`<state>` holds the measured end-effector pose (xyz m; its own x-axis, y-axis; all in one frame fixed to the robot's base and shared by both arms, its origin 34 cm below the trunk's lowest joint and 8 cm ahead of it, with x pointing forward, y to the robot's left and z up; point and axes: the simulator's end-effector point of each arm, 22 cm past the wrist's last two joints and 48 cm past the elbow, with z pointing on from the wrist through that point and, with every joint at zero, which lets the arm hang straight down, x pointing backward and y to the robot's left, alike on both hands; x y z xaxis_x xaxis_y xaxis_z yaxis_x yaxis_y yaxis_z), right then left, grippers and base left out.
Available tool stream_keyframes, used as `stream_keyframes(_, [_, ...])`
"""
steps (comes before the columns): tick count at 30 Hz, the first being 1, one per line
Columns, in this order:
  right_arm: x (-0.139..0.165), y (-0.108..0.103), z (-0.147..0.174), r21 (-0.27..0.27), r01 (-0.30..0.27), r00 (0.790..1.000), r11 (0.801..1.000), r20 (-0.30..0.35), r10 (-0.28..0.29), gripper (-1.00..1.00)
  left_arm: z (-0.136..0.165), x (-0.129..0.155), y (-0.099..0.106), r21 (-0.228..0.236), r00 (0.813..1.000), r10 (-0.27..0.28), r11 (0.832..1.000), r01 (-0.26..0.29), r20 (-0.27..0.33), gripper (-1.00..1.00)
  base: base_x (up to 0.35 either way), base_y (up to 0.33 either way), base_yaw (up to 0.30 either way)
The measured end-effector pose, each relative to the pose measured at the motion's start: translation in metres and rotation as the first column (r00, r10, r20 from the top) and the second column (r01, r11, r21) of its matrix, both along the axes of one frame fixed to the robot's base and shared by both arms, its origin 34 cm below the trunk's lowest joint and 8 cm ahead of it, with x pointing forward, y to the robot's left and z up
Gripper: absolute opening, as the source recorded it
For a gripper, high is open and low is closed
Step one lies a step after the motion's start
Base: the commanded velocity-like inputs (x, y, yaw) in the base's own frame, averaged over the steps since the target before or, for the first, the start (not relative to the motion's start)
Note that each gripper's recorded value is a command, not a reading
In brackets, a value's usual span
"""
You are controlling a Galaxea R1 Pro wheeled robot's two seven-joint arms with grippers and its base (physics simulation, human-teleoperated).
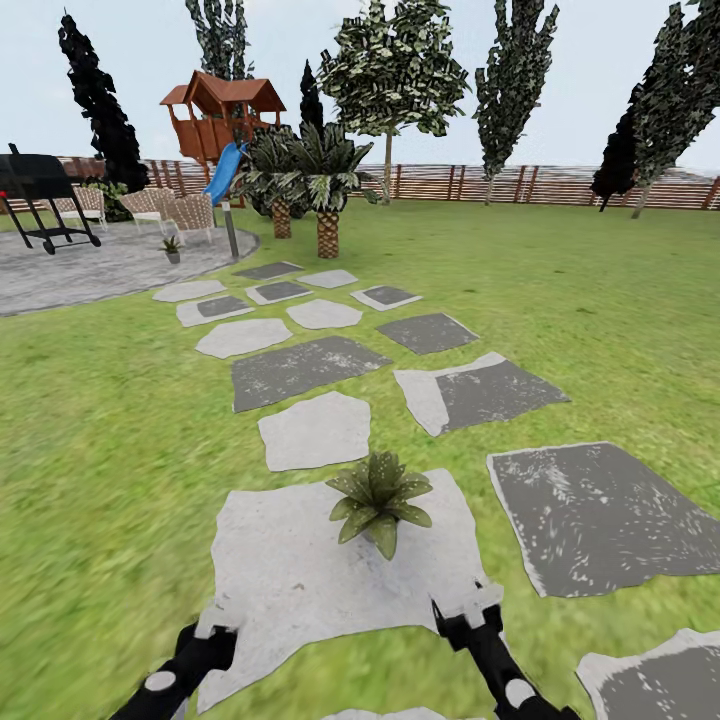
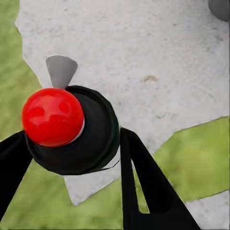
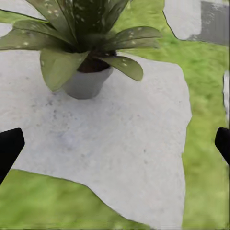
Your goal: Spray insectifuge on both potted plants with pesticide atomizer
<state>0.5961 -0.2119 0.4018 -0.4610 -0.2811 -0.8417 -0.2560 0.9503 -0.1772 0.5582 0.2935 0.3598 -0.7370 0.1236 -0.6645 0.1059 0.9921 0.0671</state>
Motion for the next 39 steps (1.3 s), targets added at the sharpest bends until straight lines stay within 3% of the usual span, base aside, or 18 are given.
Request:
stream_keyframes(4, [-0.014,-0.028,-0.004,-0.044,0.108,0.994,0.993,0.033,-0.106,1.0,-0.008,-0.02,0.014,0.03,0.997,0.075,0.997,-0.076,0.021,-1.0,0.0,0.0,0.0])
stream_keyframes(7, [-0.043,-0.038,-0.021,-0.067,0.146,0.989,0.987,-0.006,-0.147,1.0,-0.025,-0.053,0.029,0.014,0.986,0.164,0.986,-0.164,-0.02,-1.0,0.0,0.0,0.0])
stream_keyframes(9, [-0.057,-0.054,-0.028,-0.057,0.211,0.977,0.976,-0.025,-0.213,1.0,-0.021,-0.055,0.03,-0.01,0.979,0.202,0.979,-0.202,0.029,-1.0,0.0,0.0,0.0])
stream_keyframes(10, [-0.059,-0.065,-0.023,-0.023,0.271,0.963,0.962,0.009,-0.271,1.0,-0.021,-0.055,0.031,-0.005,0.977,0.208,0.978,-0.208,0.036,-1.0,0.0,0.0,0.0])
stream_keyframes(17, [-0.06,-0.067,-0.021,-0.01,0.287,0.958,0.958,0.021,-0.287,1.0,-0.021,-0.056,0.032,-0.003,0.977,0.212,0.977,-0.212,0.036,-1.0,-0.064,-0.11,0.0])
stream_keyframes(39, [-0.061,-0.068,-0.021,-0.011,0.289,0.957,0.957,0.022,-0.289,1.0,-0.025,-0.067,0.041,0.031,0.972,0.233,0.972,-0.234,0.026,-1.0,-0.003,-0.271,0.0])
